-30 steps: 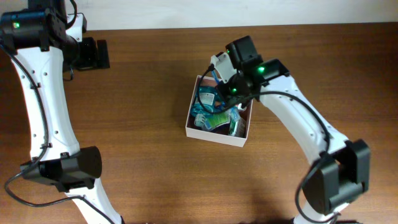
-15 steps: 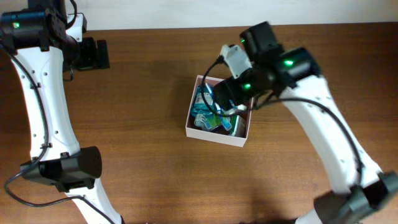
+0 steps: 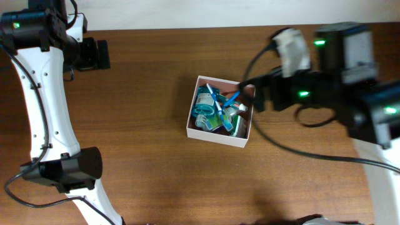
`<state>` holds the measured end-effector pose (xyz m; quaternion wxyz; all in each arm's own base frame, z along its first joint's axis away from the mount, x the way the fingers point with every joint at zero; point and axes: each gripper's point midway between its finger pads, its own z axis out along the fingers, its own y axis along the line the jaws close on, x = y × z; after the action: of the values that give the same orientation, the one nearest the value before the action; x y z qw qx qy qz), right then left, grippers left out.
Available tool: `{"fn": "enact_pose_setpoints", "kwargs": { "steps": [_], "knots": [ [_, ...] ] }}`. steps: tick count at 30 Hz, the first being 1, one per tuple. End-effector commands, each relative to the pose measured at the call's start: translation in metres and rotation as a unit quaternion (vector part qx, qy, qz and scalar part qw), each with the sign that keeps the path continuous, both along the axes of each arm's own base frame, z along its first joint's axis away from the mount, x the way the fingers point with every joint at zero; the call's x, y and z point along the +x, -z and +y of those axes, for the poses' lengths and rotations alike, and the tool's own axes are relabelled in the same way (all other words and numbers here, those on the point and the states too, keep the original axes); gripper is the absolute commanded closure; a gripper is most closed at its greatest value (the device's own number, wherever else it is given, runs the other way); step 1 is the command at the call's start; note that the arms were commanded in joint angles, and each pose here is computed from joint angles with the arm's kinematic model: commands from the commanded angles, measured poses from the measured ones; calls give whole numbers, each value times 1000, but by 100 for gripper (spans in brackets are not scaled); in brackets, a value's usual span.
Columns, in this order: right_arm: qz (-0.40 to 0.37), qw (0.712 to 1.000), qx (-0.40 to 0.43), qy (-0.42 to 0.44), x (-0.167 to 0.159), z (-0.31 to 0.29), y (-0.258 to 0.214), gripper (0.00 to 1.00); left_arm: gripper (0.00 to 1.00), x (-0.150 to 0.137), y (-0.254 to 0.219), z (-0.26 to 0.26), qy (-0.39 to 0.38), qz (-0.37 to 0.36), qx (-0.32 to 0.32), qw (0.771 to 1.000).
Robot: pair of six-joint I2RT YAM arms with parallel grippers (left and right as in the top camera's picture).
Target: Pack container
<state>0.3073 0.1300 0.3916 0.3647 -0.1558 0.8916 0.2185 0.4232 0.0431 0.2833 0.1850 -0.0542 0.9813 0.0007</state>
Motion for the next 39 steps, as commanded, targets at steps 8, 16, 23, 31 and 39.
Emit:
{"fn": "enact_pose_setpoints", "kwargs": {
  "steps": [8,16,23,31,39],
  "knots": [
    [-174,963,-103,178,-95,-123,-63,1,1,-5,-16,2,-8,-22,4,1000],
    [-216,960,-67,166,-128,-105,46,1,1,-5,-16,2,-8,-22,4,1000],
    [-194,965,-65,164,-125,-105,184,1,1,-5,-16,2,-7,-22,4,1000],
    [-133,976,-62,163,-121,-106,279,1,1,-5,-16,2,-8,-22,4,1000],
    [-132,976,-62,163,-121,-106,282,1,1,-5,-16,2,-8,-22,4,1000]
  ]
}}
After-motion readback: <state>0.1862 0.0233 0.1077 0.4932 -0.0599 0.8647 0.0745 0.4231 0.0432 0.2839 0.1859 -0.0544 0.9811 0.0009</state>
